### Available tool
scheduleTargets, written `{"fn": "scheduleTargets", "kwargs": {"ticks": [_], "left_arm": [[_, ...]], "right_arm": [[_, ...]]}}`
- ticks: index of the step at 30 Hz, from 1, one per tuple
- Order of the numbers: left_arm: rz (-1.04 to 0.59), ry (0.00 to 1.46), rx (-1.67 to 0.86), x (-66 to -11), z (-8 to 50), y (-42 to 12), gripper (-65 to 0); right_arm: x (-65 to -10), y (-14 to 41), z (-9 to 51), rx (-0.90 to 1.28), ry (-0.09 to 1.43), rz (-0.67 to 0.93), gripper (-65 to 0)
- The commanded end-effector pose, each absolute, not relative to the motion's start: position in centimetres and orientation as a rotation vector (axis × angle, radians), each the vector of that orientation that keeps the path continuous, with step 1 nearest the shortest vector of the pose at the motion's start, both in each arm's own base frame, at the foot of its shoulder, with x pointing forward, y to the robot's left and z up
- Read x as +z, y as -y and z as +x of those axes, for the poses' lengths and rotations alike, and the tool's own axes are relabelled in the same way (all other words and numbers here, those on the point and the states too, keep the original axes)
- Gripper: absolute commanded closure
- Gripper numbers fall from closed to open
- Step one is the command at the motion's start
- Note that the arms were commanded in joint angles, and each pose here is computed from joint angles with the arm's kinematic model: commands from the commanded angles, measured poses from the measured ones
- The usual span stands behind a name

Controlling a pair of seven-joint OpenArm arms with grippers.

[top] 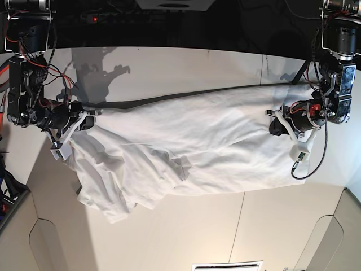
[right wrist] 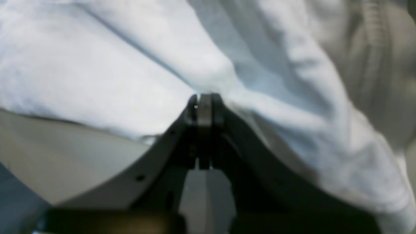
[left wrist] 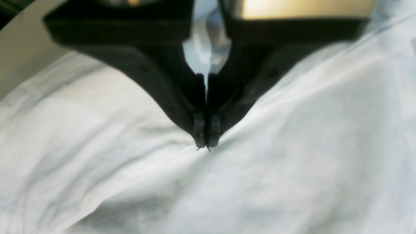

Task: Layout the t-shirt on the table in an organized manner, then fold the t-shirt properly
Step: 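Release the shirt and reposition both grippers onto its edges, then pull the shirt edge with the right gripper to smooth it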

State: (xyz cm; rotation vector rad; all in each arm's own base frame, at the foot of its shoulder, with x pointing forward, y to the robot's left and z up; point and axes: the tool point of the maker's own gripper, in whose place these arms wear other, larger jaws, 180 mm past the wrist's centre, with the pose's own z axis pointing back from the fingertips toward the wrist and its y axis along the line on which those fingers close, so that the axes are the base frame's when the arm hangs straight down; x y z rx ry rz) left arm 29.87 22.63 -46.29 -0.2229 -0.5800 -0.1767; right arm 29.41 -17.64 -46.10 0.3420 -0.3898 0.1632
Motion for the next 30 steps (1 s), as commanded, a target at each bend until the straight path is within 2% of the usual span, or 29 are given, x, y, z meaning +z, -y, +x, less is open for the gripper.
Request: {"fn": "scheduleTargets", "kwargs": {"ticks": [1, 10, 14, 19, 21, 24, 25, 27, 28, 30], "left_arm": [[-0.176, 0.493, -0.19, -47.4, 28.1, -23.9, -0.9], [-0.185, 0.377, -0.207, -49.5, 23.5, -24.4, -0.9], [-0.245, 0.422, -0.232, -48.3, 24.4, -23.6, -0.9], [-0.274, 0.54, -0.296, -44.9, 26.9, -22.4, -1.0], [-0.275, 0.59, -0.328, -43.4, 28.0, -21.7, -3.9], [-0.281, 0.657, -0.361, -41.4, 29.6, -20.6, -17.3], [-0.282, 0.673, -0.364, -41.0, 30.1, -20.4, -20.4], [-0.278, 0.694, -0.369, -40.3, 31.0, -20.4, -21.5], [-0.276, 0.703, -0.371, -40.0, 31.4, -20.4, -21.5], [-0.272, 0.715, -0.369, -39.6, 31.9, -20.4, -21.5]], "right_arm": [[-46.1, 18.3, 29.0, 0.173, 0.365, 0.325, 0.0], [-48.7, 19.1, 23.8, 0.163, 0.235, 0.316, 0.0], [-47.9, 19.9, 24.0, 0.15, 0.242, 0.337, 0.0], [-44.5, 20.6, 26.5, 0.195, 0.357, 0.318, 0.0], [-42.2, 20.4, 28.3, 0.216, 0.45, 0.309, 0.0], [-38.5, 19.6, 31.3, 0.256, 0.598, 0.296, 0.0], [-37.4, 19.4, 32.3, 0.271, 0.636, 0.289, -2.0], [-35.4, 18.9, 34.3, 0.285, 0.704, 0.285, -14.0], [-34.5, 18.8, 35.3, 0.286, 0.741, 0.284, -17.6], [-32.7, 18.6, 37.6, 0.282, 0.829, 0.271, -18.3]]}}
